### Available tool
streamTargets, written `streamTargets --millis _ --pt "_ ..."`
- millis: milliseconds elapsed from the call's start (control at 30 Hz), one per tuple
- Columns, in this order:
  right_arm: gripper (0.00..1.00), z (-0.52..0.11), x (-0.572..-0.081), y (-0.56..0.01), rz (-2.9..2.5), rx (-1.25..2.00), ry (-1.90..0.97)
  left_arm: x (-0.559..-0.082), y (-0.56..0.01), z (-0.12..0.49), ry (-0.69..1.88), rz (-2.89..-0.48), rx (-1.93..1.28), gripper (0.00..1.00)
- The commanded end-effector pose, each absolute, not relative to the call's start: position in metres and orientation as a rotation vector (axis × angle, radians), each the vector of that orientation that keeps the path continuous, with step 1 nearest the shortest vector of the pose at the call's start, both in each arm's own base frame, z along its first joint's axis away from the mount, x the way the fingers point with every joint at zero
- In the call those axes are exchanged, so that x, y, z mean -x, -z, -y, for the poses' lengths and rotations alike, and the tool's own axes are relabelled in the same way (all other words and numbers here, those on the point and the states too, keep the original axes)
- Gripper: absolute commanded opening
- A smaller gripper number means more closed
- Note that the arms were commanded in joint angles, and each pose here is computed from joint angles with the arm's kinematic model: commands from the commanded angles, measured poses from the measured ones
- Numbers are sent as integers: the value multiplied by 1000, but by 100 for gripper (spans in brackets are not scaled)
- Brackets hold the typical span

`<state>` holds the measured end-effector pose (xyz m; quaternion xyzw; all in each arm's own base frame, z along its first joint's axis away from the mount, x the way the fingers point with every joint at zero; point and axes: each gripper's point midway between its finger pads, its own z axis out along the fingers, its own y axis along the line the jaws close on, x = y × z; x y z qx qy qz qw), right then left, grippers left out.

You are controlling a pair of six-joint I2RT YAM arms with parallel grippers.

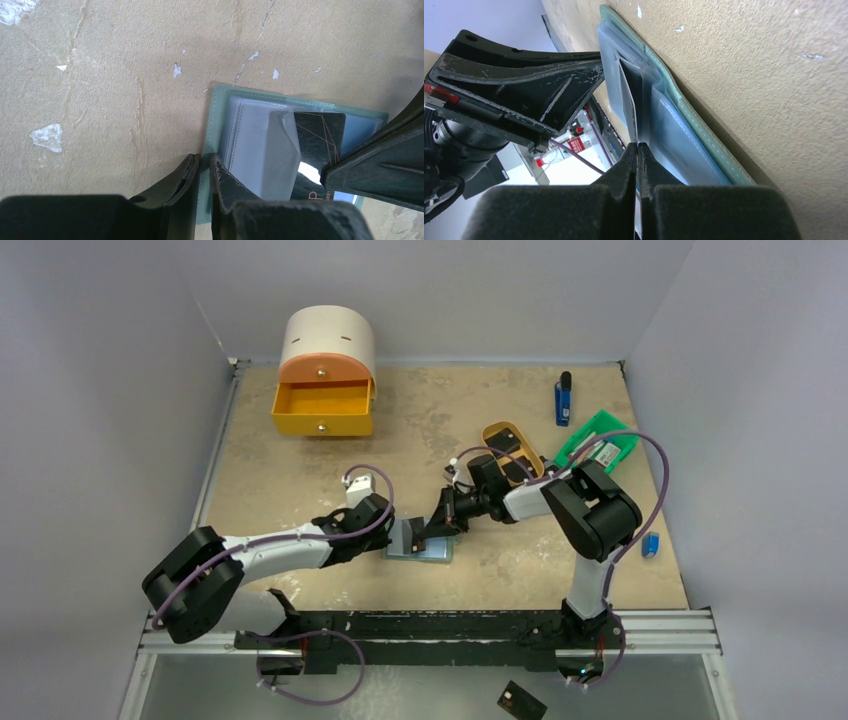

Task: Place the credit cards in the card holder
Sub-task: Insert the credit card into the card holder.

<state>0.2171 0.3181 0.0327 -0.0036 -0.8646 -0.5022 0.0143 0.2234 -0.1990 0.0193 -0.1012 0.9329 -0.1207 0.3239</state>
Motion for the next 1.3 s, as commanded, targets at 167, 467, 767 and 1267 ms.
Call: streamTargets --millis 167,467,767,1267 --pt "0 -326 -222 -33 2690 66 1587 -221 -14 203 331 -2464 258 13" --pt "0 -325 -225 -28 2703 140 1580 -222 -15 202 328 -2463 256 13" --pt "0 -344 -219 -33 2670 54 1595 -223 -16 209 358 -2465 254 13" --pt "45 -348 -221 -49 2682 -18 1635 -223 -18 212 385 -2458 268 13"
